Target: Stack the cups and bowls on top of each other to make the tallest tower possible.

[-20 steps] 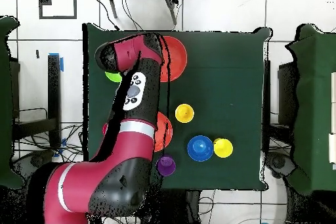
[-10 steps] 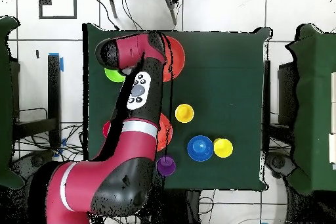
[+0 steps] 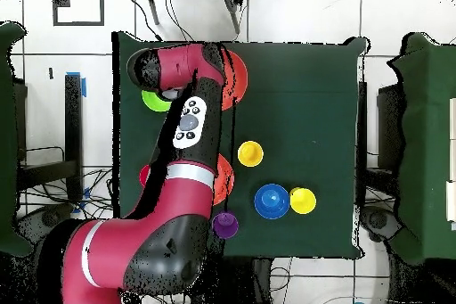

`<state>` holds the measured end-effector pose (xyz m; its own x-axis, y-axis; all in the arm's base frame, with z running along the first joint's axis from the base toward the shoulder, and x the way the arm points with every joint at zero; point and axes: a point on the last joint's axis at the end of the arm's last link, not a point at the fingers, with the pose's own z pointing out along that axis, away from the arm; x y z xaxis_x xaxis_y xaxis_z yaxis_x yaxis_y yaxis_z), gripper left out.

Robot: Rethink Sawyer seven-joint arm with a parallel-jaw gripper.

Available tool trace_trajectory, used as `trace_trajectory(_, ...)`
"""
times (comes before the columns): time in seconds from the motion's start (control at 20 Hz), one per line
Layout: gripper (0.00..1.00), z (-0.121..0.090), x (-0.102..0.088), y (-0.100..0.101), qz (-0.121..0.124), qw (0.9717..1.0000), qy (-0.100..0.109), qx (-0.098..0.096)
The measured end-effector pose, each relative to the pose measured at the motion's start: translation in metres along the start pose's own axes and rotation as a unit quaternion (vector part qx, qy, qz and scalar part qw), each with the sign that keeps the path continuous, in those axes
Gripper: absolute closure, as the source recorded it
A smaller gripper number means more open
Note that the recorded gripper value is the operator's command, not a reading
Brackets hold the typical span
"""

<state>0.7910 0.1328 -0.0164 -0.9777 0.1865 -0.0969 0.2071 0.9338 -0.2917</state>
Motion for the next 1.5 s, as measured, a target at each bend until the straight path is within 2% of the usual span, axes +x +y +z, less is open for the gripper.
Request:
trace_trajectory(0.8, 0.00, -0.003, 0.000, -0.003, 0.004, 1.0000, 0.002, -0.002)
trace_trajectory(1.1, 0.00, -0.012, 0.001, -0.016, 0.015, 0.9998, 0.010, -0.003)
trace_trajectory(1.5, 0.00, -0.032, -0.009, -0.048, 0.040, 0.9991, 0.012, -0.007)
